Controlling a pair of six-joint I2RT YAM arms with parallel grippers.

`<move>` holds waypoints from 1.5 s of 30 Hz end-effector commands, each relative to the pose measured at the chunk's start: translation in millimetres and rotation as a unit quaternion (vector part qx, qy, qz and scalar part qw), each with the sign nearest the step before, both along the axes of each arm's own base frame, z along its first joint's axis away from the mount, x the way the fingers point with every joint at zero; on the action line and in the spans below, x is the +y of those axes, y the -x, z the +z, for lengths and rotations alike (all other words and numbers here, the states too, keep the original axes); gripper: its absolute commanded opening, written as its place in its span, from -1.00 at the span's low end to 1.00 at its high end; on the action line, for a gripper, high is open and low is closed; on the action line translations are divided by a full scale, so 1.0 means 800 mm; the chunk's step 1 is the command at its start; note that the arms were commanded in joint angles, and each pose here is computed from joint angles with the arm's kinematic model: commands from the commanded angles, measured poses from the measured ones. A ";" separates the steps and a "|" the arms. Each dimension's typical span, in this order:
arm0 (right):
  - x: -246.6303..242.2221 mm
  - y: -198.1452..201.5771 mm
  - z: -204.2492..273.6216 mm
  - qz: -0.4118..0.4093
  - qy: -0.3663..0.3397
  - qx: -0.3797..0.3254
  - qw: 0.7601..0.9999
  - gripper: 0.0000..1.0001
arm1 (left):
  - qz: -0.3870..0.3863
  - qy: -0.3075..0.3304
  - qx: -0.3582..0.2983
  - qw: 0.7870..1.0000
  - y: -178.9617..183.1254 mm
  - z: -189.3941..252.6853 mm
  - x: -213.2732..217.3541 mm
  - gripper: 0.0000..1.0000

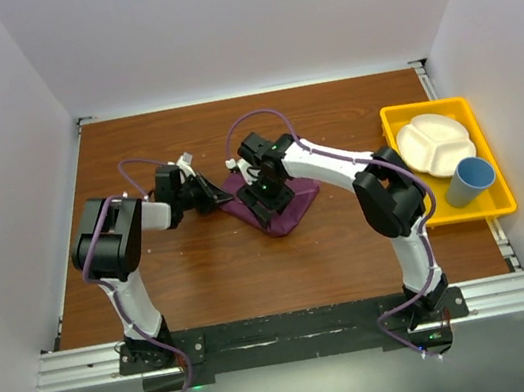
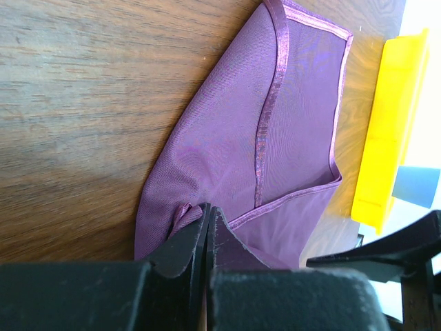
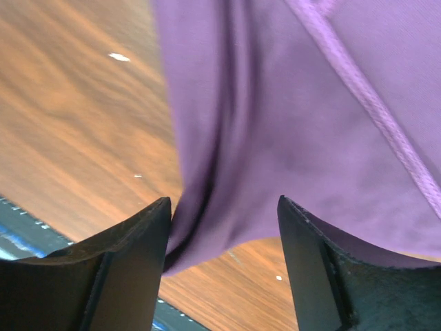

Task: Fold the napkin, place the utensils inside, and roll it up
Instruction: Roll the napkin with the utensil

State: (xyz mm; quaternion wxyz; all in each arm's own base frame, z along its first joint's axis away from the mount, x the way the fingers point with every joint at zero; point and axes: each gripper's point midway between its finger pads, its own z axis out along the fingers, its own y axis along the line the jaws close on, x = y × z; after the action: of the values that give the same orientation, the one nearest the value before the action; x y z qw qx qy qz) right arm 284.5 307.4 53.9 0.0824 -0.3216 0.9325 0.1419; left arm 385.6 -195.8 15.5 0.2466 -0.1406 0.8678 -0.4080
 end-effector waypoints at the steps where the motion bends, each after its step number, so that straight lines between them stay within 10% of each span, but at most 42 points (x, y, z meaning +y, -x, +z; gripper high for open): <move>1: -0.018 -0.010 0.006 -0.004 0.023 -0.028 0.999 0.20 | 0.017 -0.087 0.084 0.993 0.042 -0.070 0.036 -1.00; 18: -0.032 0.004 -0.049 -0.022 0.025 0.024 0.999 -0.96 | -0.003 -0.108 0.074 0.991 0.030 -0.064 0.038 -1.00; 45: -0.037 0.038 -0.117 -0.078 -0.013 0.118 0.990 -1.00 | -0.080 -0.020 -0.065 0.994 0.007 0.105 -0.019 -0.52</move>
State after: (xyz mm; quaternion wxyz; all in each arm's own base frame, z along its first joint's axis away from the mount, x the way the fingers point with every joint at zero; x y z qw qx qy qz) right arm 276.7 307.9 14.5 0.0441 -0.2319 0.9384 0.2524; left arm 388.3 -195.3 61.8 0.2385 -0.0802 0.8922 -0.3751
